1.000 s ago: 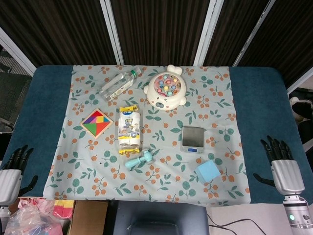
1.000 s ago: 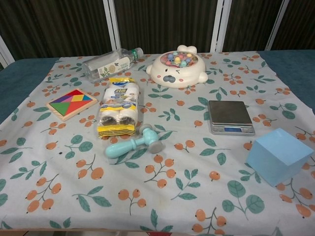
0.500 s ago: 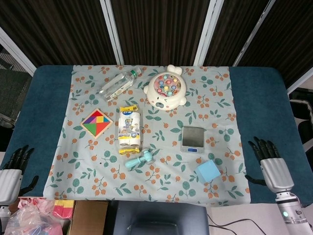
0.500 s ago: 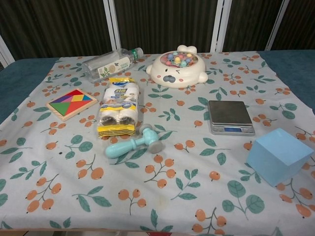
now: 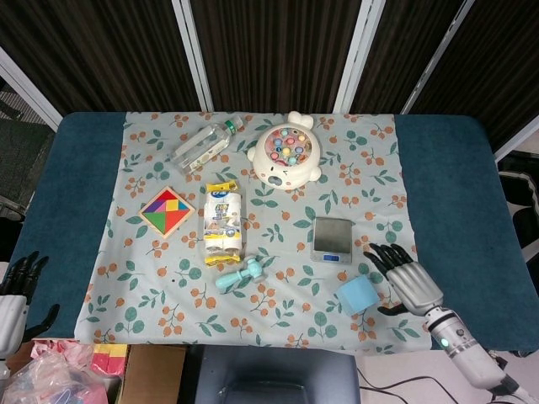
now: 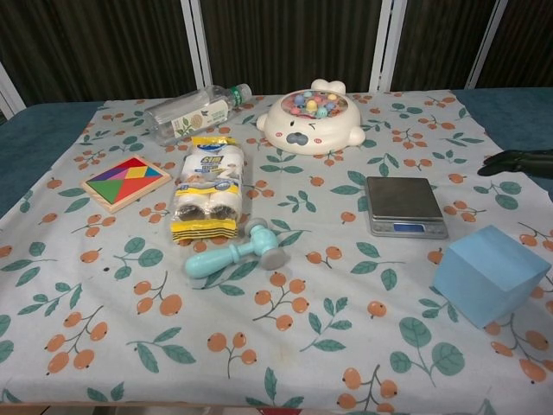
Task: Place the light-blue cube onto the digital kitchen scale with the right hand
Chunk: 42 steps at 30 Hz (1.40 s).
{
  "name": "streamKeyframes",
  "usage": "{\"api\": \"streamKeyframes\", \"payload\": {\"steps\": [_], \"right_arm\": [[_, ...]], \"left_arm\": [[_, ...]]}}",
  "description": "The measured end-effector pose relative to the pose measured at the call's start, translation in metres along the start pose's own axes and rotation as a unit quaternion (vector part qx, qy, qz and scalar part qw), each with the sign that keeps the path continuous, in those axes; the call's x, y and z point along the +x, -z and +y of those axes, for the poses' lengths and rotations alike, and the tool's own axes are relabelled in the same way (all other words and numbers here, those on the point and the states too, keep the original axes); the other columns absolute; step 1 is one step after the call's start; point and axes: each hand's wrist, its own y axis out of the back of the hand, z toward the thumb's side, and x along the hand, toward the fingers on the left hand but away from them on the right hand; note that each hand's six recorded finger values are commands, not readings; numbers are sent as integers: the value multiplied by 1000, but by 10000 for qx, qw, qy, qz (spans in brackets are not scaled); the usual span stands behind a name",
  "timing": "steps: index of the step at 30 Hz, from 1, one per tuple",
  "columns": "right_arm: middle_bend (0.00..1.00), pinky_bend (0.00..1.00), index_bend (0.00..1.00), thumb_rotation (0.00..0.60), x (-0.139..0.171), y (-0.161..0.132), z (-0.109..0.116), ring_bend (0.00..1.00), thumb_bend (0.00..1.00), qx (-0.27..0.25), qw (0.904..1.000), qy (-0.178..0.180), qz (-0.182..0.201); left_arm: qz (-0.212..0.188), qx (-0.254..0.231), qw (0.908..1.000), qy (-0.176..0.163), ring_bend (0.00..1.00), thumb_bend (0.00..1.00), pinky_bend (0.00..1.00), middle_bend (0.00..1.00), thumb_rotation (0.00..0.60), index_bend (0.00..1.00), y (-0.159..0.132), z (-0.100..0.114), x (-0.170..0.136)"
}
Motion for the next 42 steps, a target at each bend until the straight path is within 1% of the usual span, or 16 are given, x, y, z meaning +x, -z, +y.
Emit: {"api": "streamKeyframes", "payload": {"steps": [7, 9, 12, 15, 16, 17, 18, 20, 21, 22, 24, 26, 29, 34, 39, 42], "right_arm": [[89, 74, 19, 600, -27, -19, -11, 28, 123, -81, 9984, -440, 333], [101, 93, 44, 600, -33, -24, -16, 39, 123, -114, 9973, -576, 429], [145, 153, 104, 600, -39, -30, -22, 75, 123, -129, 9963, -676, 514], [248, 250, 208, 600, -44, -33, -26, 188, 123, -143, 9960, -694, 542], [289, 304, 265, 600, -45, -34, -27, 249, 123, -165, 9961, -675, 546], [337, 368, 349, 600, -46, -35, -27, 321, 123, -203, 9963, -631, 554], [368, 410, 405, 600, -47, -36, -26, 366, 123, -234, 9964, -587, 557], [497, 548, 560, 600, -49, -36, -25, 512, 124, -287, 9970, -456, 554], [543, 591, 607, 600, -50, -36, -24, 559, 124, -303, 9973, -390, 551], [617, 658, 687, 600, -51, -35, -24, 633, 124, -316, 9975, -320, 545], [698, 724, 787, 600, -52, -34, -22, 710, 127, -330, 9980, -150, 526], [744, 758, 846, 600, -52, -32, -20, 753, 135, -326, 9983, 10, 493], [768, 773, 884, 600, -51, -29, -16, 775, 151, -281, 9984, 219, 430], [770, 774, 886, 600, -48, -22, -1, 777, 152, -319, 9968, 676, 287], [770, 774, 885, 600, -52, -6, 28, 776, 152, -353, 9892, 1424, -6], [770, 774, 880, 600, -61, 5, 36, 771, 152, -386, 9865, 1583, -171]], "left_arm": [[4, -37, 10000, -42, 0, 333, 338, 0, 600, 65, 1, 2, -1], [7, -59, 10000, -44, 0, 333, 338, 0, 600, 65, 2, 3, -1], [12, -84, 9999, -61, 0, 332, 338, 0, 600, 65, 4, 4, -2], [11, -100, 9999, -76, 0, 332, 338, 0, 600, 65, 4, 5, -2], [13, -101, 9999, -79, 0, 332, 338, 0, 600, 65, 4, 5, -2], [13, -103, 9999, -80, 0, 332, 338, 0, 600, 65, 5, 5, -2], [13, -104, 9999, -78, 0, 332, 338, 0, 600, 65, 5, 5, -2], [11, -112, 9999, -71, 0, 332, 338, 0, 600, 65, 5, 5, -2], [11, -113, 9999, -70, 0, 333, 338, 0, 600, 65, 5, 5, -1], [13, -116, 9999, -68, 0, 333, 338, 0, 600, 65, 5, 5, -2], [12, -120, 9999, -67, 0, 333, 338, 0, 600, 65, 5, 5, -2], [9, -118, 9999, -65, 0, 332, 338, 0, 600, 65, 4, 4, -2], [-4, -112, 9999, -57, 0, 333, 338, 0, 600, 65, 4, 4, -2], [-14, -98, 9999, -40, 0, 332, 338, 0, 600, 65, 3, 3, -2], [-46, -74, 10000, -19, 0, 333, 338, 0, 600, 65, 1, 2, -2], [-56, -56, 10000, -4, 0, 333, 338, 0, 600, 65, 1, 1, -1]]}}
